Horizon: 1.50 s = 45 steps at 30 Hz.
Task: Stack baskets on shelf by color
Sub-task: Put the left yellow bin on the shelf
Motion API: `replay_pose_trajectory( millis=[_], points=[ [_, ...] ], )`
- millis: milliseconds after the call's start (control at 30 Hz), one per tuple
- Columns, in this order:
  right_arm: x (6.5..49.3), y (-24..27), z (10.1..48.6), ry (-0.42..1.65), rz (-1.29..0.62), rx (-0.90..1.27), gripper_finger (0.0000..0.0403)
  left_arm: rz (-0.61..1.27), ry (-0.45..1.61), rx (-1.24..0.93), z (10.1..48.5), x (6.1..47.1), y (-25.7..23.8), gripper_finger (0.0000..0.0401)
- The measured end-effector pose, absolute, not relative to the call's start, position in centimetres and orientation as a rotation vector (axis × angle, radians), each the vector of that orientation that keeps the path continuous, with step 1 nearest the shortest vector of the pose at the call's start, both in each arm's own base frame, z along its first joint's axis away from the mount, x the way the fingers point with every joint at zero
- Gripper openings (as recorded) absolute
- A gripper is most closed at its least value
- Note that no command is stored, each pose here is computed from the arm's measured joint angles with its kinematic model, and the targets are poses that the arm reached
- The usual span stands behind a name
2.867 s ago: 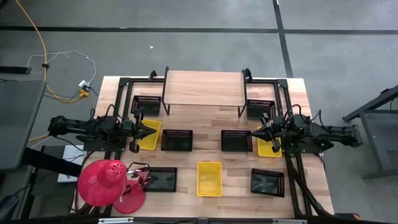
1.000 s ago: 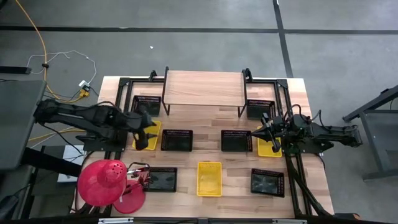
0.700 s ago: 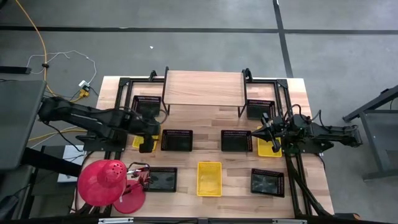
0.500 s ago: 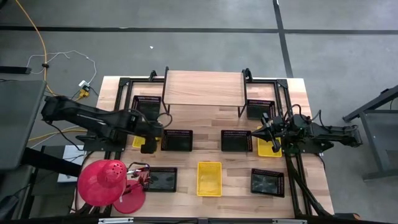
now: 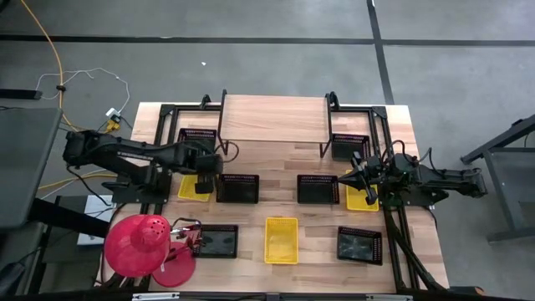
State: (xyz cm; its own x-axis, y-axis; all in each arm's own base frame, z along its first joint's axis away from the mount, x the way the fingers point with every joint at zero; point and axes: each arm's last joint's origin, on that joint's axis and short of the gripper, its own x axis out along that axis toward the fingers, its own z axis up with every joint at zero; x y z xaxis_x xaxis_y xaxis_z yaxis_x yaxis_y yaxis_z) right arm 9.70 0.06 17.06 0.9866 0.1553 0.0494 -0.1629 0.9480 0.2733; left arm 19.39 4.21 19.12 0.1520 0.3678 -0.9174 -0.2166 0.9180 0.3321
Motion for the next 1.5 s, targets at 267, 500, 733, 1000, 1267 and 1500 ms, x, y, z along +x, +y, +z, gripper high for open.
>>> replay_pose_trajectory(
  millis=[267,500,733,1000,1267,1500],
  points=[
    [9.7,0.1,17.1,-0.027,0.162,0.28,0.0,0.417,1.447,0.165,18.5,18.9,6.4,0.0234],
    [9.7,0.1,17.1,-0.027,0.162,0.28,0.0,0.264,1.509,0.216,18.4,18.3,6.8,0.0234],
    [9.7,0.1,17.0,-0.027,0.162,0.28,0.0,0.188,1.533,0.282,18.2,18.0,7.4,0.0214],
    [9.7,0.1,17.1,-0.027,0.162,0.28,0.0,0.148,1.511,0.191,18.1,17.8,8.0,0.019],
    [9.7,0.1,17.0,-0.027,0.162,0.28,0.0,0.132,1.521,0.218,18.1,17.6,8.4,0.0186],
    [9.7,0.1,17.1,-0.027,0.162,0.28,0.0,0.121,1.517,0.195,18.1,17.3,8.9,0.0186]
  ],
)
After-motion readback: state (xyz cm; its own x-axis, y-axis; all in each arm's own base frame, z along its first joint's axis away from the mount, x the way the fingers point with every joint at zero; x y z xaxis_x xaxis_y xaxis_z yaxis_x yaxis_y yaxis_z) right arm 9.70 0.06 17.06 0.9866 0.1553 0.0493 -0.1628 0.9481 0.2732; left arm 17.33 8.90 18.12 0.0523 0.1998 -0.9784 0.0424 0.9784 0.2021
